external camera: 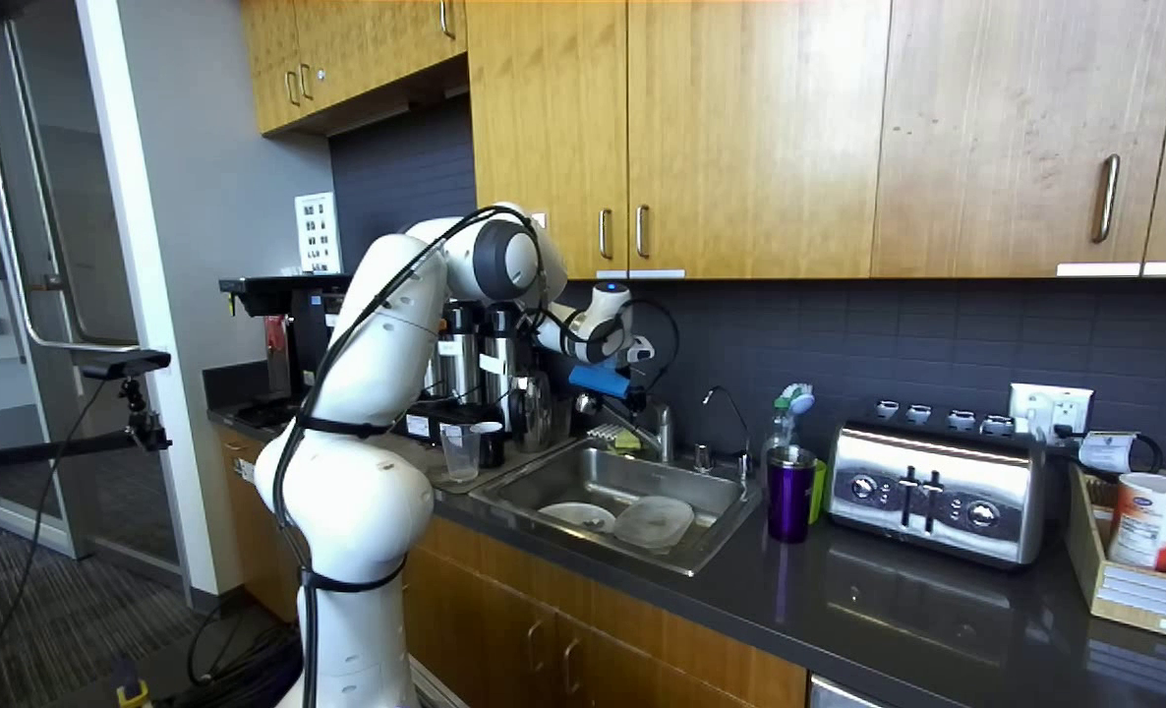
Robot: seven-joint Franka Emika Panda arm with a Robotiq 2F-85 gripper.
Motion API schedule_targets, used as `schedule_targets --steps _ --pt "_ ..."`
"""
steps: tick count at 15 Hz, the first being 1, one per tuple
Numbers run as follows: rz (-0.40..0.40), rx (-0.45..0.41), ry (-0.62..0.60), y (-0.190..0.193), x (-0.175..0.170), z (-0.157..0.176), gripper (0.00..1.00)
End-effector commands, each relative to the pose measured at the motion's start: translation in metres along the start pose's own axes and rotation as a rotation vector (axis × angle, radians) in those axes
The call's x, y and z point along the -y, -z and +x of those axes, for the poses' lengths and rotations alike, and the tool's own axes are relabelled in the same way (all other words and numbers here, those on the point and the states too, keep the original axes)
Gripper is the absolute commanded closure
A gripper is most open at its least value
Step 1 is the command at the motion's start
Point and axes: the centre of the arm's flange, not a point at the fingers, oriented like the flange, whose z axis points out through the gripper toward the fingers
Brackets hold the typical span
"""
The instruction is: Move the faucet head to the left and then push the faucet handle upwards
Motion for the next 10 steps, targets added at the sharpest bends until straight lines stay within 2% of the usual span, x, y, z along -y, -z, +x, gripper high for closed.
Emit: schedule_targets --steps 1,10 --pt "0.041 0.0 -0.035 -0.009 0.004 0.007 0.0" --pt "0.078 -0.033 -0.041 -0.018 0.013 0.027 0.0"
